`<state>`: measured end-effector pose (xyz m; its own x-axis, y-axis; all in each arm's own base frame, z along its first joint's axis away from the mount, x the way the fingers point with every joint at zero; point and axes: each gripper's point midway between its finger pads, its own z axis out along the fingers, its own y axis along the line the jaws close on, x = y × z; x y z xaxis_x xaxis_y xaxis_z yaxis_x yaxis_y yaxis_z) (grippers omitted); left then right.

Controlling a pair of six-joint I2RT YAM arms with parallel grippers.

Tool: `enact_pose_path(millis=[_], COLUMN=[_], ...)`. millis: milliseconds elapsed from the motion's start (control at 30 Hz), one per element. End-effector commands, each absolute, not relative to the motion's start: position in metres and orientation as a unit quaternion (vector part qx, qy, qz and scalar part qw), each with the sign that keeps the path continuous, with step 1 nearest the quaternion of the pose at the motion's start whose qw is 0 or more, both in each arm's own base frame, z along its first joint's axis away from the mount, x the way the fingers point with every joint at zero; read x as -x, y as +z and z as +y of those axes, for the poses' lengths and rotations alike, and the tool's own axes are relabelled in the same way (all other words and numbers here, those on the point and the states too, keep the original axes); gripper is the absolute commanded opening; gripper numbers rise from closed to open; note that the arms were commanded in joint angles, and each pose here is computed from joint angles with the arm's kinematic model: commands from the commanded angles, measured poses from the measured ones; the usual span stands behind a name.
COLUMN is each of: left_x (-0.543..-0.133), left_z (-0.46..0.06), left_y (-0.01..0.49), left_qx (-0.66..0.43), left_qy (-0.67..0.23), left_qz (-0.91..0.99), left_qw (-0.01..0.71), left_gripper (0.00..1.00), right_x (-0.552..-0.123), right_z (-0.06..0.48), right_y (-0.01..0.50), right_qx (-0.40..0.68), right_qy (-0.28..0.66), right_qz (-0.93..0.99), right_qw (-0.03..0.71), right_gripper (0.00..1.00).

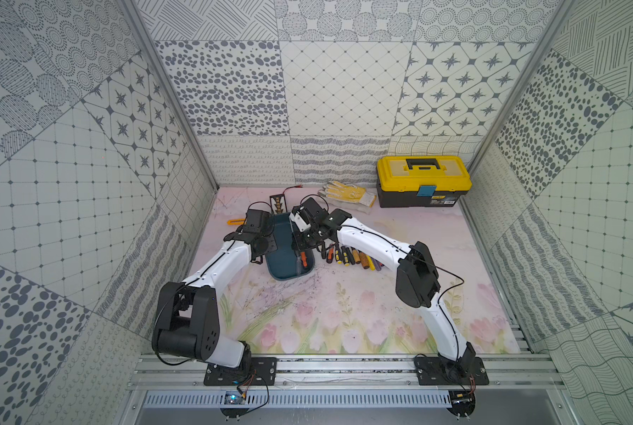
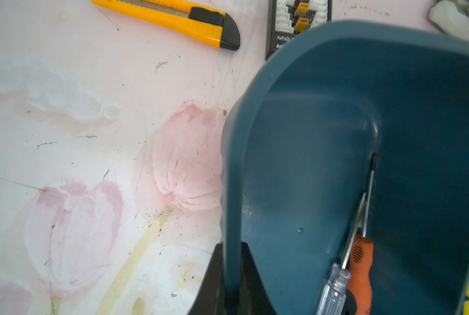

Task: Take out the screwdriver from the storage box
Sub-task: Pick up the screwdriver from the storage box, then place the screwdriver at the center of the board.

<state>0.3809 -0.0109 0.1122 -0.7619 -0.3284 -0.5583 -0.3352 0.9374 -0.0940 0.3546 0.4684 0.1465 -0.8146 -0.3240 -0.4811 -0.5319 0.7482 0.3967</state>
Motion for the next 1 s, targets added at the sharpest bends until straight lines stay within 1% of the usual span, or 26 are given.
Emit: enact_pose_path(millis=[0, 133, 267, 500, 533, 833, 967], left_x=[-0.386, -0.385, -0.383, -0.381, -0.376, -0.375, -0.376], left_z=[0.003, 0.008, 0.013, 0.025, 0.027, 0.028, 0.027], left_y=[0.122, 0.124, 0.128, 0.135, 0.133, 0.133, 0.132], left_qx=[0.206, 0.211, 0.221, 0.24, 0.24, 0.242, 0.241], left_qy=[0.035, 0.045, 0.053, 0.066, 0.07, 0.071, 0.069], left_qz=[0.927, 0.925, 0.921, 0.912, 0.915, 0.915, 0.916], left_qw=[0.313, 0.312, 0.318, 0.327, 0.316, 0.315, 0.314], left_gripper=[0.0, 0.0, 0.0, 0.0, 0.0, 0.0, 0.0], right_x=[-0.366, -0.377, -0.388, -0.395, -0.395, -0.395, -0.398], right_z=[0.464, 0.45, 0.437, 0.424, 0.421, 0.415, 0.413], right_y=[0.19, 0.2, 0.193, 0.154, 0.147, 0.097, 0.079], right_qx=[0.227, 0.213, 0.196, 0.181, 0.178, 0.177, 0.169], right_qy=[0.288, 0.281, 0.267, 0.218, 0.208, 0.158, 0.137], right_qz=[0.896, 0.894, 0.902, 0.928, 0.933, 0.954, 0.961], right_qw=[0.252, 0.275, 0.276, 0.242, 0.235, 0.182, 0.169], right_gripper=[0.0, 0.0, 0.0, 0.0, 0.0, 0.0, 0.0])
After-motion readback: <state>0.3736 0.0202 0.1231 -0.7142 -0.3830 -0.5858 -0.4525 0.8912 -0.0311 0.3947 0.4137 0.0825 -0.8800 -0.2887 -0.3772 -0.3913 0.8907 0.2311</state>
